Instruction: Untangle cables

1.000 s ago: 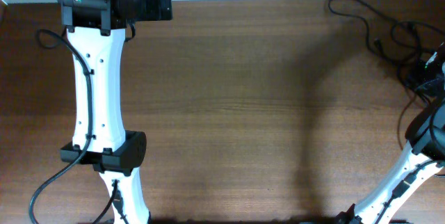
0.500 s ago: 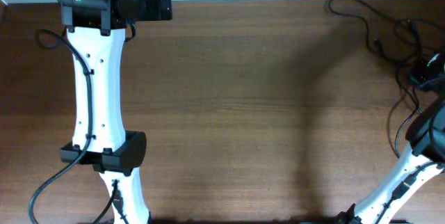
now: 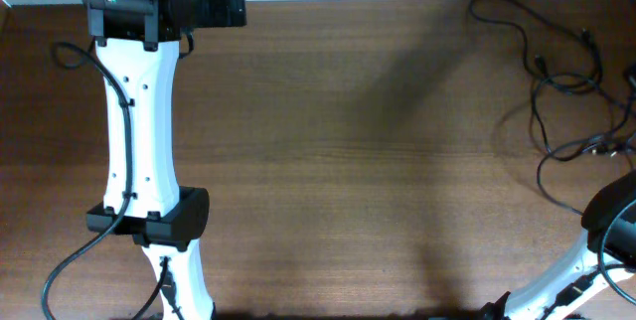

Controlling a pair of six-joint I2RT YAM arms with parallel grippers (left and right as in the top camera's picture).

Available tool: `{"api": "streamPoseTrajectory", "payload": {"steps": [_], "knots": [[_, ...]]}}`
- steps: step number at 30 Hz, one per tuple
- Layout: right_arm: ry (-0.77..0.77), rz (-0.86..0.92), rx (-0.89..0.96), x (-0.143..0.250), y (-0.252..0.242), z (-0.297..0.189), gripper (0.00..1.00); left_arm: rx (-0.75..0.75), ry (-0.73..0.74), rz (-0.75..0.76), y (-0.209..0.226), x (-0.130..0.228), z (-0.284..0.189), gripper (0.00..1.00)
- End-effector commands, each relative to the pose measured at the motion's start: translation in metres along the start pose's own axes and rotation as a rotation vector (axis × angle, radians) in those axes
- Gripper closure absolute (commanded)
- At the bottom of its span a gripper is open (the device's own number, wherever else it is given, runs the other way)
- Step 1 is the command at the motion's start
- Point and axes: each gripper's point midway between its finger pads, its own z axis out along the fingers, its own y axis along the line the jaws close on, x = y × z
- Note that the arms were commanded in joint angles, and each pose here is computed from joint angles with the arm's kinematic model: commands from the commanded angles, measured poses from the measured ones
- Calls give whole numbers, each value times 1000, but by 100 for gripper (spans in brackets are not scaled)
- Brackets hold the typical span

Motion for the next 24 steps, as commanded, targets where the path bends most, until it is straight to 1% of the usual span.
{"api": "streamPoseTrajectory", "payload": {"steps": [1, 5, 8, 13, 16, 18, 20, 22, 24], "knots": [[-160, -32, -74, -41, 19, -41, 96, 7, -21, -10, 0, -5, 0, 1], [-317, -7, -132, -89, 20, -73, 96, 9, -28, 1, -1, -7, 0, 1], [-371, 21, -138, -108, 9, -81, 96, 8, -27, 1, -1, -7, 2, 1], [-284, 18, -62, -88, -9, -73, 96, 8, -25, 1, -1, -7, 3, 1], [-313, 26, -2, -97, -20, -57, 96, 8, -25, 1, -1, -7, 3, 1], [-293, 19, -70, -99, -11, -44, 96, 9, -28, 1, -1, -8, 3, 1], [-292, 39, -183, -102, 8, -48, 96, 10, -38, -1, -2, -10, 4, 1], [-355, 41, -283, -118, 32, -78, 96, 11, -46, -2, -2, -13, 4, 1], [-392, 28, -301, -125, 40, -95, 96, 11, -43, -1, -2, -12, 4, 1]]}}
